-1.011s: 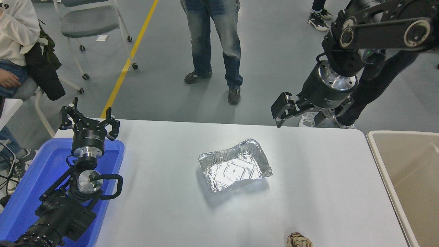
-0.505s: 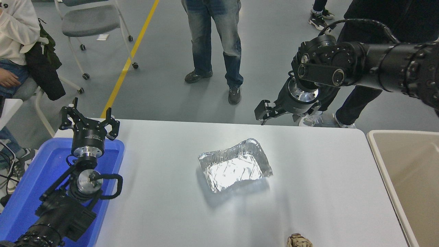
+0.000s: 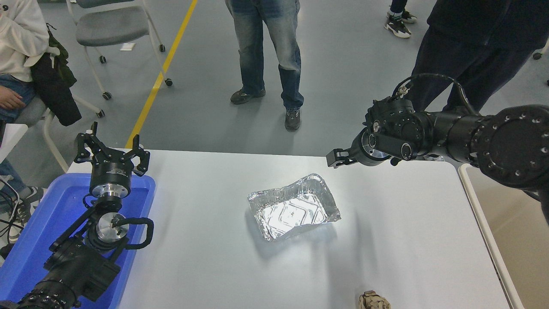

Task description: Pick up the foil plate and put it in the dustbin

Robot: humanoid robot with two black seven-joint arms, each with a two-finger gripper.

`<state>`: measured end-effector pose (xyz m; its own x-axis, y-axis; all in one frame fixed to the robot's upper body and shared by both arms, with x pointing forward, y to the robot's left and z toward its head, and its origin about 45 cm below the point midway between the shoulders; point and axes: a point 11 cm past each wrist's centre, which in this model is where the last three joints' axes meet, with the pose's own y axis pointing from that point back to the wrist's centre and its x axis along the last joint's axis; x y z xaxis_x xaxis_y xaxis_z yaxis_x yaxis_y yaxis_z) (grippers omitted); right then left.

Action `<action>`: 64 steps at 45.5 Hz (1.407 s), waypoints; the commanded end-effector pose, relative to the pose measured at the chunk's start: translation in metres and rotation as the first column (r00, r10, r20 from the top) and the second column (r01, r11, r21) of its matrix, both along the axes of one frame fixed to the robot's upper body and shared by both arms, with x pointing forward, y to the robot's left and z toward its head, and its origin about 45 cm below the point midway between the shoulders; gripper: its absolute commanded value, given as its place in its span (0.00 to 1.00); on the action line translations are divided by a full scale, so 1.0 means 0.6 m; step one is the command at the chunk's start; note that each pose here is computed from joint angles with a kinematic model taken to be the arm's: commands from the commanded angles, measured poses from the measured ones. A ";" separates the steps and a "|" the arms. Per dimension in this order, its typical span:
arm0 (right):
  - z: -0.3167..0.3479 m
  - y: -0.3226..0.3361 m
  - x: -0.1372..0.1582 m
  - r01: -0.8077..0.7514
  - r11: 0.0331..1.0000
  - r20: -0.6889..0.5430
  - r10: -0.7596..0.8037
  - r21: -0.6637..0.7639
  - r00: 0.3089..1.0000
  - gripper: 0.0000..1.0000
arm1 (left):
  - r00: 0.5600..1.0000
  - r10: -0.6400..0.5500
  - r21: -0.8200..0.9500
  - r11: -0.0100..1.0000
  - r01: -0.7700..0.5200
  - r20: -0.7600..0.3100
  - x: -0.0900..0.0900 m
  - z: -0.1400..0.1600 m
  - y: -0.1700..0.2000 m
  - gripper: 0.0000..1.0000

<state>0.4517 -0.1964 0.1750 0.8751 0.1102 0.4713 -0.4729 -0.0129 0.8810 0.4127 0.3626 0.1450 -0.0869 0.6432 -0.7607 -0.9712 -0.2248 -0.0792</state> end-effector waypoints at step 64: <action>-0.191 0.009 -0.097 -0.049 0.983 0.141 0.025 0.175 0.990 0.95 | 1.000 0.000 0.000 1.000 0.000 0.001 0.001 0.001 0.000 0.99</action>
<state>0.3969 -0.1918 0.0647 0.8017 0.0244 0.5973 -0.5849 -0.1741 0.7922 0.4132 0.3624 0.1456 -0.0856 0.6433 -0.7608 -0.9711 -0.2245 -0.0806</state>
